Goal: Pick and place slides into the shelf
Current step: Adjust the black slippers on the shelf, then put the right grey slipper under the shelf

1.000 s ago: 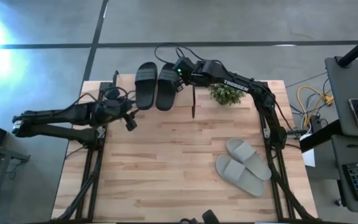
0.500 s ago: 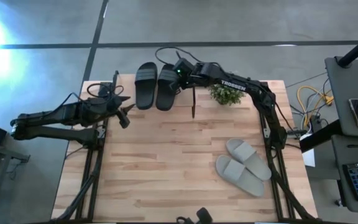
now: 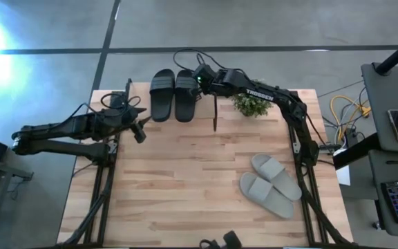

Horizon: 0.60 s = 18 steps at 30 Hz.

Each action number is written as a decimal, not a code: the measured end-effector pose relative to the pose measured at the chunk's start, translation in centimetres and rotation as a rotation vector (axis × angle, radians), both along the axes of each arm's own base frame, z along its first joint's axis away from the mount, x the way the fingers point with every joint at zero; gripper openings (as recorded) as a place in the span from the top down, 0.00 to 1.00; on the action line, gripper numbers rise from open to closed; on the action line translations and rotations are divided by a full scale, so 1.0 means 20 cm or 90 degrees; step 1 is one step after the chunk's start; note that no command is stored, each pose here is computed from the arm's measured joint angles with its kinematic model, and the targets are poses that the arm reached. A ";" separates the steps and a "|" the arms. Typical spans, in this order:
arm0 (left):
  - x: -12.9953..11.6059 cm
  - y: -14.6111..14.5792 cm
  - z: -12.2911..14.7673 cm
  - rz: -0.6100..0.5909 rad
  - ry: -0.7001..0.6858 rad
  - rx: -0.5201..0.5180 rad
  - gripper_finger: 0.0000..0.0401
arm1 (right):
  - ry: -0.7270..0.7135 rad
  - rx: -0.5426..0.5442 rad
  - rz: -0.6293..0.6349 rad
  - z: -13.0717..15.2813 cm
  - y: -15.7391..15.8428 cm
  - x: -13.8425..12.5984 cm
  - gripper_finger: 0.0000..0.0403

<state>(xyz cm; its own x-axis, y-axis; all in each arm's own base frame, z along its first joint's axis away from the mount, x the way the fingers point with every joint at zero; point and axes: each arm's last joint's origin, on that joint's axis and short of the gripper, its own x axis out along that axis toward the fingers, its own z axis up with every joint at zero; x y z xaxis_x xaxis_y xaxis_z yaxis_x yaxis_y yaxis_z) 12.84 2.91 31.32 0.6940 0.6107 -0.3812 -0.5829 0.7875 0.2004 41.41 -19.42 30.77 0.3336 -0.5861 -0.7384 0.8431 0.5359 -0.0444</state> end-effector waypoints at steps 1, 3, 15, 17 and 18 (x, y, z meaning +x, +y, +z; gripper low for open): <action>0.00 0.00 0.00 -0.002 0.001 -0.001 0.60 | 0.019 0.002 0.000 0.02 0.02 -0.01 0.98; 0.00 0.00 0.00 -0.011 0.001 -0.006 0.60 | 0.055 0.015 0.011 0.06 0.08 -0.05 0.98; 0.03 -0.02 -0.01 -0.064 -0.052 -0.132 0.60 | 0.123 0.297 -0.001 0.31 0.66 -0.43 0.98; 0.04 -0.02 -0.02 -0.068 -0.050 -0.150 0.60 | 0.106 0.319 -0.036 0.32 0.77 -0.50 0.98; 0.05 -0.02 -0.03 -0.070 -0.047 -0.153 0.60 | 0.100 0.334 -0.050 0.32 0.83 -0.54 0.98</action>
<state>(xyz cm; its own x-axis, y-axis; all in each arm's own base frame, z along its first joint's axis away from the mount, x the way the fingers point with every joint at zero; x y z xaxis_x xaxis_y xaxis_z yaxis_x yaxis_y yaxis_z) 13.89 2.46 30.80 0.7827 0.4281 -0.4518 -0.4970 0.8668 -0.0396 30.62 -2.89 37.17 0.1662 -0.1446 -0.9754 0.8863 0.4555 0.0835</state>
